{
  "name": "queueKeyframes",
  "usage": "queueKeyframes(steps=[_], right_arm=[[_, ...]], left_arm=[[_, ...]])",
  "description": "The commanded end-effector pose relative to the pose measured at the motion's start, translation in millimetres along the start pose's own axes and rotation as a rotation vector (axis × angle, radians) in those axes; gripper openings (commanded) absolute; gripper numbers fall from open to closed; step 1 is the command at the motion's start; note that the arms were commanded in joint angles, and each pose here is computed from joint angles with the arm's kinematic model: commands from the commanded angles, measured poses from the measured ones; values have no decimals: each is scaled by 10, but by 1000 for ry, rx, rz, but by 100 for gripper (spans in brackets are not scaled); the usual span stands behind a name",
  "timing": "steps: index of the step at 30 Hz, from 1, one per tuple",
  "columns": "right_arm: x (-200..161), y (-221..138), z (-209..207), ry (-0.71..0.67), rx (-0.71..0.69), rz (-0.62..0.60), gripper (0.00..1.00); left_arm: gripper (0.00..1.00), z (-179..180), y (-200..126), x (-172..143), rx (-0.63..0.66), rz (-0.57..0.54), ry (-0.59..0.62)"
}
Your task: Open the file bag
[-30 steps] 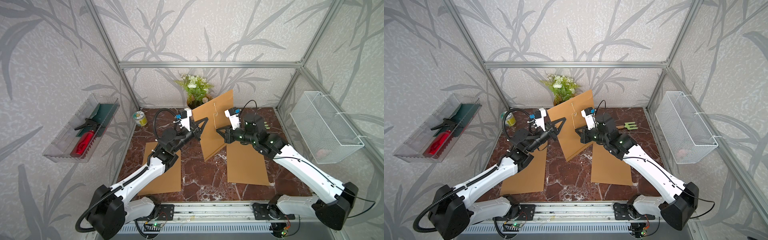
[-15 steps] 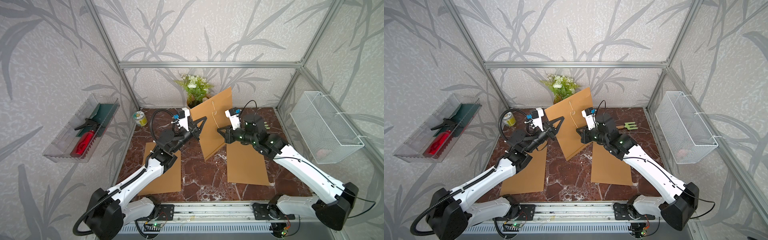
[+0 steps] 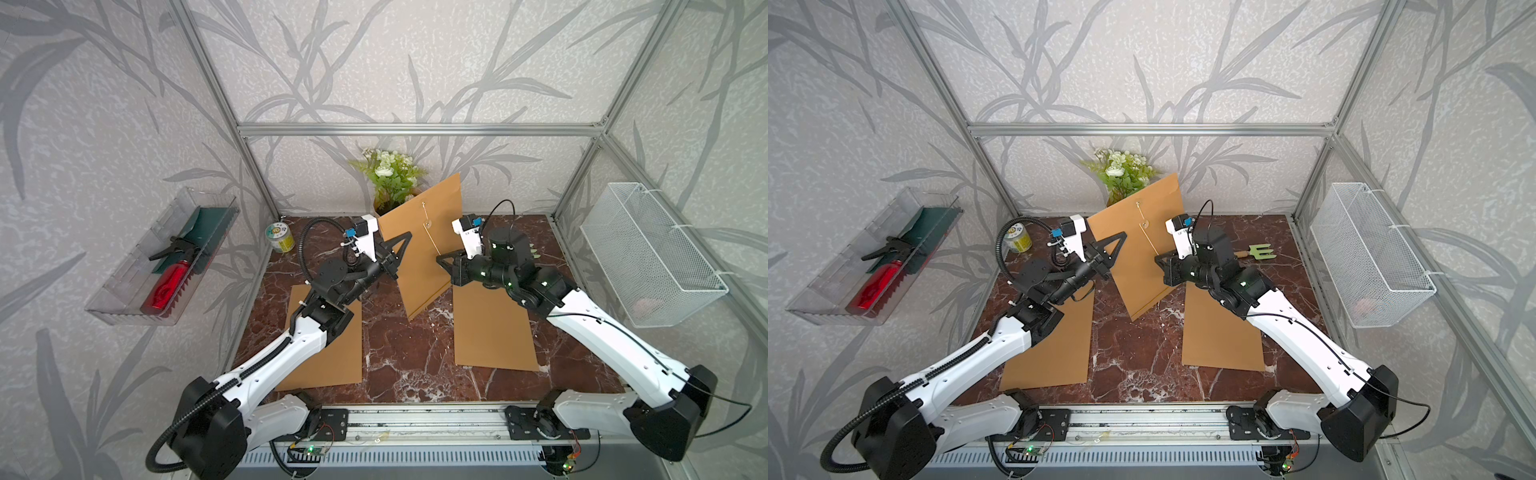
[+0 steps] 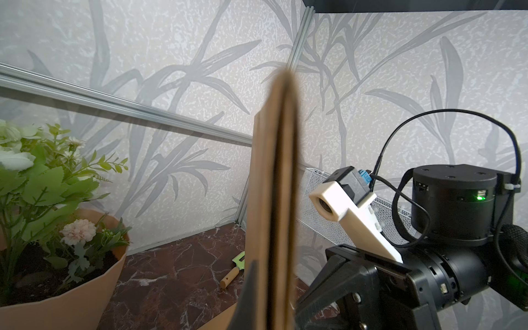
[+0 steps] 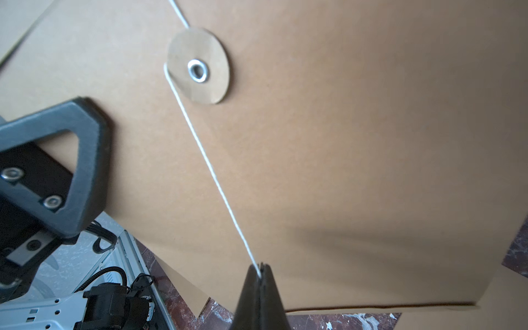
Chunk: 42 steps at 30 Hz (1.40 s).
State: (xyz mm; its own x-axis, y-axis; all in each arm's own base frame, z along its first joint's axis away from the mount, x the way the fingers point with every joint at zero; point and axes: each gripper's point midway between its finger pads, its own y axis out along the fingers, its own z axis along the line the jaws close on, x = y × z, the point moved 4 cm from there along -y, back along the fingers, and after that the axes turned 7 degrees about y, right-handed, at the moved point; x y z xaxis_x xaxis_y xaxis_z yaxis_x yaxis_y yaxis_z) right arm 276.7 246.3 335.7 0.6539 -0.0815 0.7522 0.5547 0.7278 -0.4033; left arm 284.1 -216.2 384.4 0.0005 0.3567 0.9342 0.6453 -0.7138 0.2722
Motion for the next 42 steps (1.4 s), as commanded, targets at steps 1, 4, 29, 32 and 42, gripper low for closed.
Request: queueKeyframes(steps=[1,4,29,32,42], right_arm=[[-28,-16,-64,-7,-22,6,0],[-35,-11,-95,-3,-29,9,0],[129,-278,-363,0,-119,-35,0],[226,-397,-349,-18,-131,-61,0],[332,-605,-282,-49,-131,-96,1]], left_arm=[[0,-64,-49,255,-8,-74,32],[0,-62,-58,276,-7,-80,33],[0,-33,-192,195,-6,-31,57],[0,-39,-208,121,-21,6,66],[0,-67,-218,8,-49,89,140]])
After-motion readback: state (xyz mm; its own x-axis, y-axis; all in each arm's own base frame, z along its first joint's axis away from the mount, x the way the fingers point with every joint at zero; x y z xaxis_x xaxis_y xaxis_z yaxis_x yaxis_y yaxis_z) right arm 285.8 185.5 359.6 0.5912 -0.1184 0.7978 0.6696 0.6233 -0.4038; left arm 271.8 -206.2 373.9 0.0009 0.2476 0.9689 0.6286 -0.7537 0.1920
